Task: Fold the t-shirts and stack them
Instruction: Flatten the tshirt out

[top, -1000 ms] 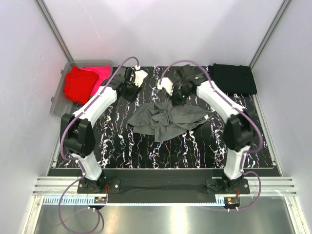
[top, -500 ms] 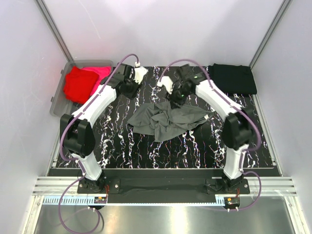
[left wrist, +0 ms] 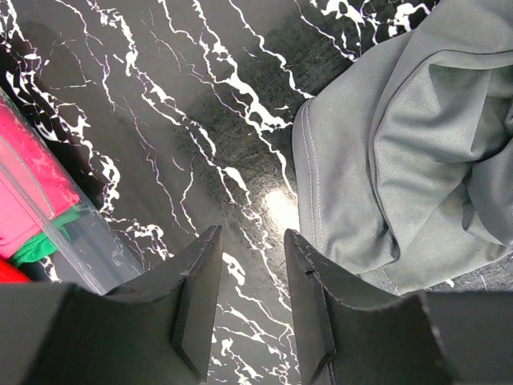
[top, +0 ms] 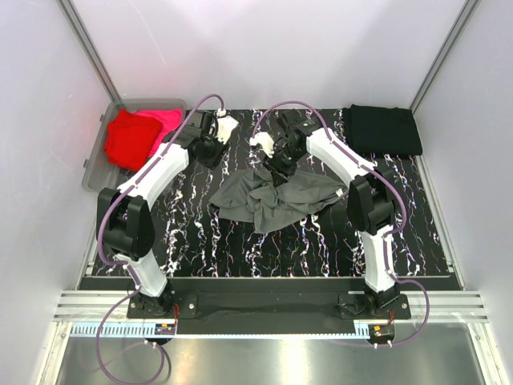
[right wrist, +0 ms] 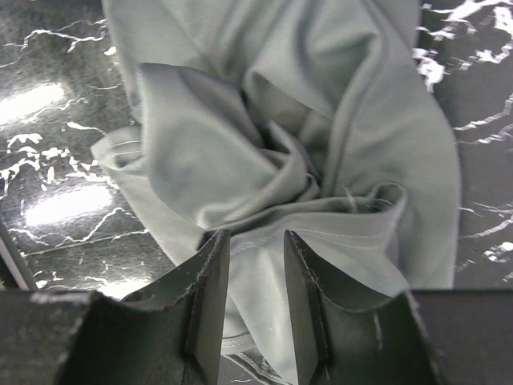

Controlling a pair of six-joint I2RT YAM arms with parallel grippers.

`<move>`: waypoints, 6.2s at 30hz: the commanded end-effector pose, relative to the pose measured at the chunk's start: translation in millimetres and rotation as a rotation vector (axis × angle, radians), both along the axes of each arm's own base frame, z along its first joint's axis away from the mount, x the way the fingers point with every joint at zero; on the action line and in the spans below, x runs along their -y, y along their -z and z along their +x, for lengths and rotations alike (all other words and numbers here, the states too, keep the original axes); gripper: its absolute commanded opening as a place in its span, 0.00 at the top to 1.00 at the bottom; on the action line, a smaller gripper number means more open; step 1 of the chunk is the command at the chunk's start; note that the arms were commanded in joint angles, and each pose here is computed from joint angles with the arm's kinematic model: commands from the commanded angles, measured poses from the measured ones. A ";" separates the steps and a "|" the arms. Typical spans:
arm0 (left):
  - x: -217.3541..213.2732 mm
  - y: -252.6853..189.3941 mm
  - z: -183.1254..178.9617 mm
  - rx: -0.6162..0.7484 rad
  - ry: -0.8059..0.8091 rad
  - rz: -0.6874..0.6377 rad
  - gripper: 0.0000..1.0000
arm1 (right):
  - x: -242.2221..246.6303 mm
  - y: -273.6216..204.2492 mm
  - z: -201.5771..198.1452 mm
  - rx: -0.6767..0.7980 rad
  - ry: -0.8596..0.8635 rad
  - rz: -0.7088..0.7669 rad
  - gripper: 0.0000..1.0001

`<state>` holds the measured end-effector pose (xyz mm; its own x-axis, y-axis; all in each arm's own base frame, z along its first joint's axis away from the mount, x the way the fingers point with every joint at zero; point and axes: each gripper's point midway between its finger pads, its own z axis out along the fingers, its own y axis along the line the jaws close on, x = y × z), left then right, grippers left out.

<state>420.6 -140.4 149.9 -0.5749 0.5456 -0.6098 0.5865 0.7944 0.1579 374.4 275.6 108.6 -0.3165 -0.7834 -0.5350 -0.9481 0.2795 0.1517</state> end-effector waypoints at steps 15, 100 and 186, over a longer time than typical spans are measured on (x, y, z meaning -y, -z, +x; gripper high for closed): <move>-0.5 -31.7 8.9 0.097 -0.009 -0.028 0.59 | -10.1 14.4 -12.7 0.048 0.010 -0.140 0.59; 10.3 -19.4 3.1 0.050 0.033 -0.076 0.59 | 20.2 -17.4 -34.5 -0.088 0.287 -0.390 0.55; -5.8 81.2 -91.5 -0.096 0.542 0.093 0.54 | 108.4 -202.8 78.1 0.573 0.630 -0.208 1.00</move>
